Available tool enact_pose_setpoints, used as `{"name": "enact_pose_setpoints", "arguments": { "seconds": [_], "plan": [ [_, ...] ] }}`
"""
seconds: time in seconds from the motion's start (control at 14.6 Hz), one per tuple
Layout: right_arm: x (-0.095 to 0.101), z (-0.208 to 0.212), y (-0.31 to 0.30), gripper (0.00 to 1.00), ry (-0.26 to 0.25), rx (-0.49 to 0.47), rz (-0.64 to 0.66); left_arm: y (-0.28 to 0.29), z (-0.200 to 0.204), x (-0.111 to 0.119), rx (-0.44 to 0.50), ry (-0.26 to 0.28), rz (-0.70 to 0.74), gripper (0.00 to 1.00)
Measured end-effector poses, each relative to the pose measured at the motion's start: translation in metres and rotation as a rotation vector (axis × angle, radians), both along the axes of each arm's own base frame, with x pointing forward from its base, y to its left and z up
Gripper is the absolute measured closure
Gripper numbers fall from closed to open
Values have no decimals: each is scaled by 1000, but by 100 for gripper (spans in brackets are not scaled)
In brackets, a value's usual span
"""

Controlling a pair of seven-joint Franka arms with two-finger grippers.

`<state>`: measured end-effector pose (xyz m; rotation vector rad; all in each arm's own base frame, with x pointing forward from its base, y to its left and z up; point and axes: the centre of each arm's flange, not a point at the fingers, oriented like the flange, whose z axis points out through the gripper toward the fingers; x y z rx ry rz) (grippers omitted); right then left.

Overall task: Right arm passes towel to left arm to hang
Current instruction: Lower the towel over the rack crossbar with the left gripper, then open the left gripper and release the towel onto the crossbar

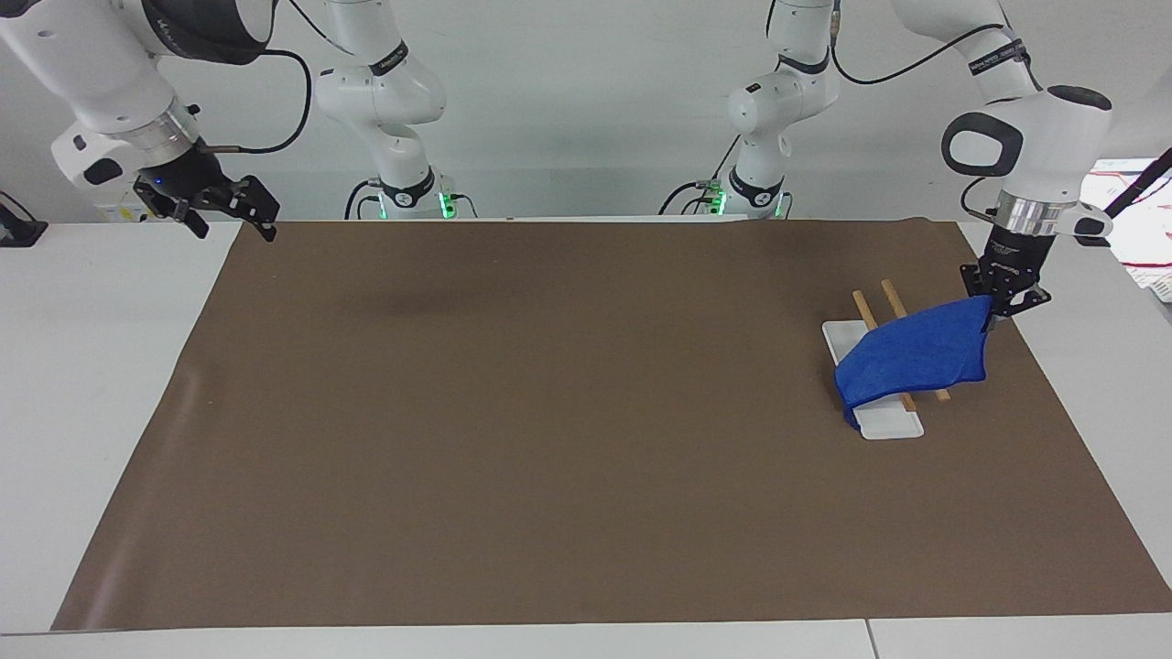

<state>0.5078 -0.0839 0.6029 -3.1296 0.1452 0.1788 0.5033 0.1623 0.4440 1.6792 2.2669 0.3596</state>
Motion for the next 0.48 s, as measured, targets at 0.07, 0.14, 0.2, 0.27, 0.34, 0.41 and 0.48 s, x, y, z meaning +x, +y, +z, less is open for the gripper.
{"name": "enact_pose_setpoints", "arguments": {
  "seconds": [0.07, 0.14, 0.2, 0.27, 0.34, 0.41, 0.48],
  "plan": [
    [0, 0, 0, 0, 0, 0, 0, 4, -3, -1, -1, 3, 8, 98],
    [0, 0, 0, 0, 0, 0, 0, 9, -6, -1, -3, 7, 16, 98],
    [0, 0, 0, 0, 0, 0, 0, 12, -9, -1, -4, 10, 23, 98],
    [0, 0, 0, 0, 0, 0, 0, 15, -12, -1, -4, 11, 27, 98],
    [0, 0, 0, 0, 0, 0, 0, 16, -15, 0, -4, 12, 29, 98],
    [0, 0, 0, 0, 0, 0, 0, 16, -18, 1, -5, 14, 30, 98],
    [0, 0, 0, 0, 1, 0, 1, 16, -20, 1, -7, 18, 30, 98]
  ]
}}
